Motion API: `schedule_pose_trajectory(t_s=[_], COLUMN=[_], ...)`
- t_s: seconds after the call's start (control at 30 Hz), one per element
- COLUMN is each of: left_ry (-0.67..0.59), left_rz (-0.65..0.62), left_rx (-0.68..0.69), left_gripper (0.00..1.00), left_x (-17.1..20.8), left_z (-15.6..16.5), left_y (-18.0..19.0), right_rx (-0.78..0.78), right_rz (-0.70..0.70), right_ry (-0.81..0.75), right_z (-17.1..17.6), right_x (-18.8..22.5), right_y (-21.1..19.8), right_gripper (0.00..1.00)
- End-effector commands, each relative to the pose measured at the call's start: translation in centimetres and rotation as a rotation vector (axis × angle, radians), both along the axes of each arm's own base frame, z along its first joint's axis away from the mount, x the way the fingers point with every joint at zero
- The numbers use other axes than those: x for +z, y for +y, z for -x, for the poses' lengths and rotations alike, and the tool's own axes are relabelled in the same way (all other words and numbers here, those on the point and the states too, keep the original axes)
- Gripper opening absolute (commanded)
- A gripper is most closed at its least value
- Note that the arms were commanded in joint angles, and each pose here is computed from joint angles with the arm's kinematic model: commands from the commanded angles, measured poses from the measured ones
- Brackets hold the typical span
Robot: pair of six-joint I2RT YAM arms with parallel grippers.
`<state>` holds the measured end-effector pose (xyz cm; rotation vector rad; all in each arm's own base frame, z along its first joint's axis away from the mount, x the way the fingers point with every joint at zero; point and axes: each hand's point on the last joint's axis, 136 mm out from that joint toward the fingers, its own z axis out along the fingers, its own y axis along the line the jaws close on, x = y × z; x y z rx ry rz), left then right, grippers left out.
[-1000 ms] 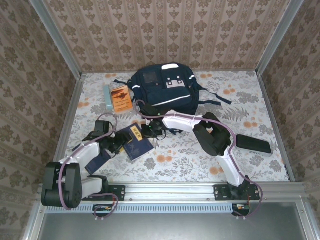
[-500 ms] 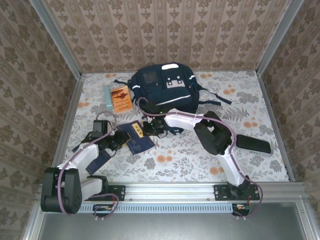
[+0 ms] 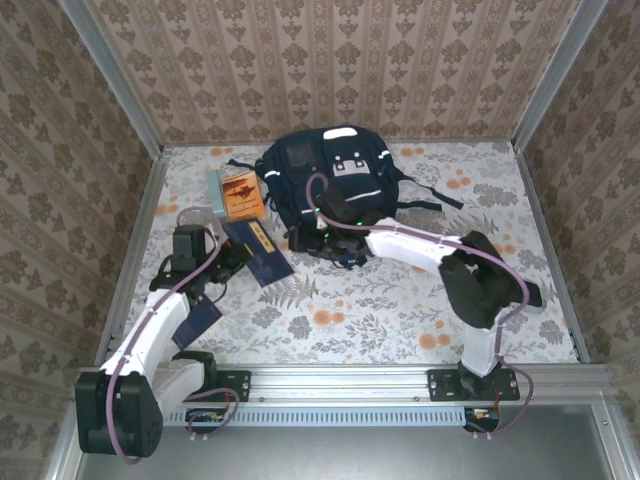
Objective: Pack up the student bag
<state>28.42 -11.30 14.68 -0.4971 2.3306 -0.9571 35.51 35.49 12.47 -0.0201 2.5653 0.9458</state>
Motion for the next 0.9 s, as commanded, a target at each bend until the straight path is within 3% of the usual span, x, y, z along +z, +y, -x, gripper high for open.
schedule_pose_trajectory(t_s=[0.0,0.17,0.4,0.7,0.87], left_ry=[-0.189,-0.300,-0.349,-0.400,-0.404], left_rz=[0.049,0.249,0.411,0.551,0.551], left_rx=[0.043,0.062,0.055,0.000,0.004], left_gripper=[0.00,0.00,0.00,0.00,0.00], left_x=[6.4,11.6,15.4,17.9,17.5], left_z=[-2.8,-5.8,-8.2,-9.7,-9.4], left_y=[0.0,-1.6,-3.9,-6.9,-7.6], right_rx=[-0.054,-0.110,-0.115,-0.160,-0.201], right_rz=[-0.275,-0.492,-0.713,-0.844,-0.882], right_ry=[-0.062,-0.081,0.013,0.085,0.049], right_z=[-1.8,-2.3,-2.5,-3.7,-5.6], right_x=[4.7,8.3,10.7,13.2,14.7], right_y=[-0.3,-1.6,0.4,1.3,-0.3], right_gripper=[0.78,0.88,0.94,0.93,0.86])
